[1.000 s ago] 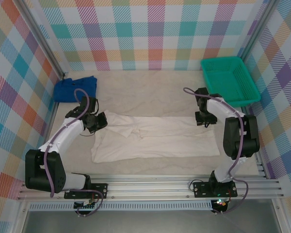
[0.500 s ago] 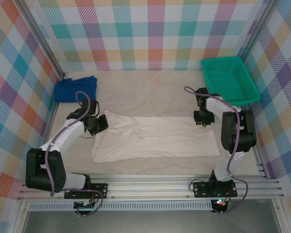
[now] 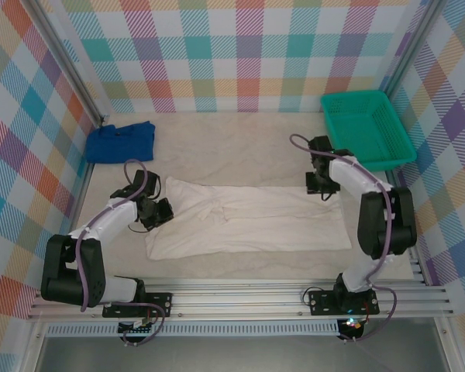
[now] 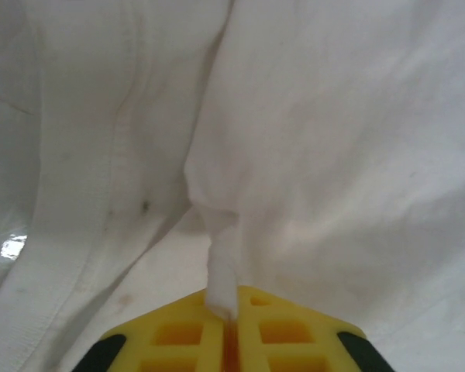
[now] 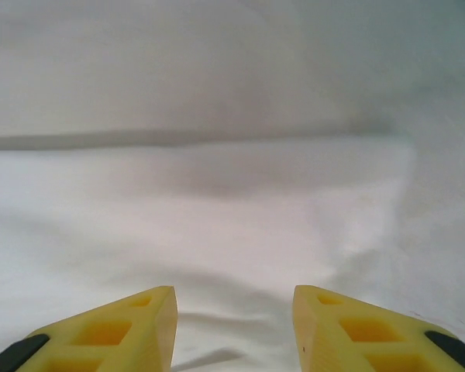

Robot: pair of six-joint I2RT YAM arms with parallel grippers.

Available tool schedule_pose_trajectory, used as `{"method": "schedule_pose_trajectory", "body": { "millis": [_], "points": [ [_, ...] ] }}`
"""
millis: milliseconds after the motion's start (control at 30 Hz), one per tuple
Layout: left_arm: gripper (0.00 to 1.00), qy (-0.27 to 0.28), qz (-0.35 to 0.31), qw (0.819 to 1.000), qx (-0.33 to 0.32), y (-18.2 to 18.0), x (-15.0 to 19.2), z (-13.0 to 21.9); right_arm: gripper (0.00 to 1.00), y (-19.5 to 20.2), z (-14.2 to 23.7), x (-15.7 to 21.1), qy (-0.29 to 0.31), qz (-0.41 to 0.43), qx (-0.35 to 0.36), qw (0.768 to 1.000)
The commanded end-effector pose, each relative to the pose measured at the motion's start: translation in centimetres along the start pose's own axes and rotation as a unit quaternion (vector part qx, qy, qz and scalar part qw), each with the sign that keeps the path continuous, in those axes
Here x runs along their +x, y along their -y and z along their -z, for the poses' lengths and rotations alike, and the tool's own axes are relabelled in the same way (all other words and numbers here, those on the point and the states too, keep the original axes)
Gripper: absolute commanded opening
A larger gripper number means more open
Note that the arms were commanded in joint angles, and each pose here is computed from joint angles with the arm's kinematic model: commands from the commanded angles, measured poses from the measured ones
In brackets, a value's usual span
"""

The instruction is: Fold the inside-out t-shirt

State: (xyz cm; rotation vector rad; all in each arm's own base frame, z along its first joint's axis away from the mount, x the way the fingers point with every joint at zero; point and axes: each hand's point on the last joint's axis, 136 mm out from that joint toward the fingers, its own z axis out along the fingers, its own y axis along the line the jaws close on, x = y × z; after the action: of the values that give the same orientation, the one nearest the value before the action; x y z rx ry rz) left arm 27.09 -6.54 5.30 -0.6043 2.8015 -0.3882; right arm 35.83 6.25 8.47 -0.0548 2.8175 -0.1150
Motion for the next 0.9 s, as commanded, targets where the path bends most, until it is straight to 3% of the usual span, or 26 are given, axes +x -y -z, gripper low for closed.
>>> {"method": "schedule_pose_trajectory", "body": {
  "millis": [0, 67, 167, 367, 633, 867],
  "points": [
    [0.13, 0.013, 0.006, 1.0, 0.003, 0.2, -0.5, -0.3, 0.47, -9.9, 4.2, -0.4, 0.077, 0.088, -0.182, 0.976],
    [0.15, 0.019, 0.007, 1.0, 0.005, 0.3, -0.6, 0.0, 0.48, -16.0, 6.3, 0.9, 0.093, 0.111, -0.293, 0.945],
    [0.12, 0.034, 0.006, 0.999, 0.002, 0.1, -1.0, 0.2, 0.48, -23.4, 8.0, 3.0, 0.097, 0.143, -0.376, 0.91],
    [0.0, 0.033, 0.003, 0.999, 0.003, 0.2, -1.1, -0.2, 0.4, -33.1, 7.4, 5.5, 0.068, 0.18, -0.417, 0.888],
    [0.0, 0.037, 0.0, 0.999, 0.011, 0.5, -1.5, -0.1, 0.32, -37.0, 3.4, 8.0, -0.017, 0.161, -0.398, 0.903],
    [0.0, 0.036, -0.003, 0.999, 0.014, 0.7, -1.6, -0.2, 0.38, -37.0, 0.5, 8.0, -0.033, 0.151, -0.36, 0.92]
  ]
}}
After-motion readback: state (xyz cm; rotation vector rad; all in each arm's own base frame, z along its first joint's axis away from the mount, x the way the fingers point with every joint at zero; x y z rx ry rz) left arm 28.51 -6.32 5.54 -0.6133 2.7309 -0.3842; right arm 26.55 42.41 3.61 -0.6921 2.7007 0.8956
